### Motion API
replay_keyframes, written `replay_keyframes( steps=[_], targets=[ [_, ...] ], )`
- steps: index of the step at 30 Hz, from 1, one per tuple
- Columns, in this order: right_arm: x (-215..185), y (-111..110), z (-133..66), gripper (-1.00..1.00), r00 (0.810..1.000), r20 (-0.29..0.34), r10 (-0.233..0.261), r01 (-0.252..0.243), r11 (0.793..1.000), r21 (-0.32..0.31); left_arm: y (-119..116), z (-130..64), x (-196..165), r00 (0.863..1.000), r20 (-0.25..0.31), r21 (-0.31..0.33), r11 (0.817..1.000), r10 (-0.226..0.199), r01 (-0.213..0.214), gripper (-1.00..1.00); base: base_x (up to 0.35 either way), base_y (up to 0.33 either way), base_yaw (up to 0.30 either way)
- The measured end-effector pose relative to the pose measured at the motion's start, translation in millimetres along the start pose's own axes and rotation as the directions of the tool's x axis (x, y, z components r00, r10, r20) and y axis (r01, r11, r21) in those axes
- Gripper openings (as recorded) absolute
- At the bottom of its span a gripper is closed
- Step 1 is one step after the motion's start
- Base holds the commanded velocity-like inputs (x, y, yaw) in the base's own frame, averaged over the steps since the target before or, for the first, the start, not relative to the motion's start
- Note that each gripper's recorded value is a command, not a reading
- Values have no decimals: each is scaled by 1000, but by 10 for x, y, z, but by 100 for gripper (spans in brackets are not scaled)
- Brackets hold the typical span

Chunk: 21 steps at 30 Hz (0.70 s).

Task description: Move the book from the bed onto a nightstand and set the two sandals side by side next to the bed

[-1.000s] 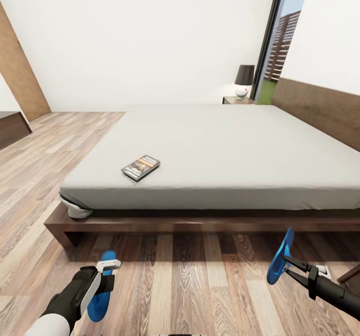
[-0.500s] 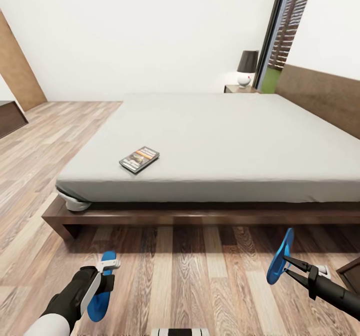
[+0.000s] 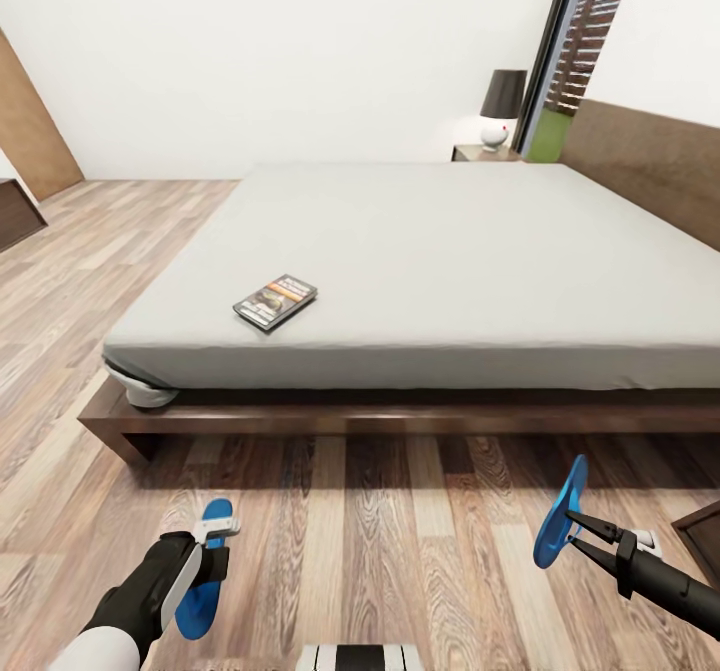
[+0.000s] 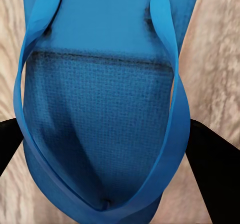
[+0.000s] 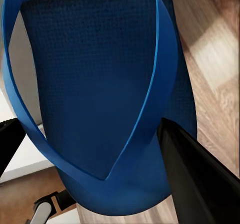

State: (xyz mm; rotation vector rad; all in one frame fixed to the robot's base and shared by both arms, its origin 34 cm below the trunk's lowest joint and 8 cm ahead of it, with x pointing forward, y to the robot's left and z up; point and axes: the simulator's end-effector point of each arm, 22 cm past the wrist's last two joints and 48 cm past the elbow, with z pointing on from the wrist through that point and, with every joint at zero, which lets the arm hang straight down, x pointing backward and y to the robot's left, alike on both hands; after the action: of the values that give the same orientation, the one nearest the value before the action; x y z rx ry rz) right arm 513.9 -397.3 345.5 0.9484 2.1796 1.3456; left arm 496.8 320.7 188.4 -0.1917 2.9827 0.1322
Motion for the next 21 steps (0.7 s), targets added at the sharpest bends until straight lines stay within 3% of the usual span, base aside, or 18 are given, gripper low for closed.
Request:
replay_keyframes(
  steps=[21],
  targets=[
    [100,-393,79,-100,998,-24,53,-52,997,63,8,319,334,996,-84,-10,1000,9,-9,-100,0,0,0]
  ],
)
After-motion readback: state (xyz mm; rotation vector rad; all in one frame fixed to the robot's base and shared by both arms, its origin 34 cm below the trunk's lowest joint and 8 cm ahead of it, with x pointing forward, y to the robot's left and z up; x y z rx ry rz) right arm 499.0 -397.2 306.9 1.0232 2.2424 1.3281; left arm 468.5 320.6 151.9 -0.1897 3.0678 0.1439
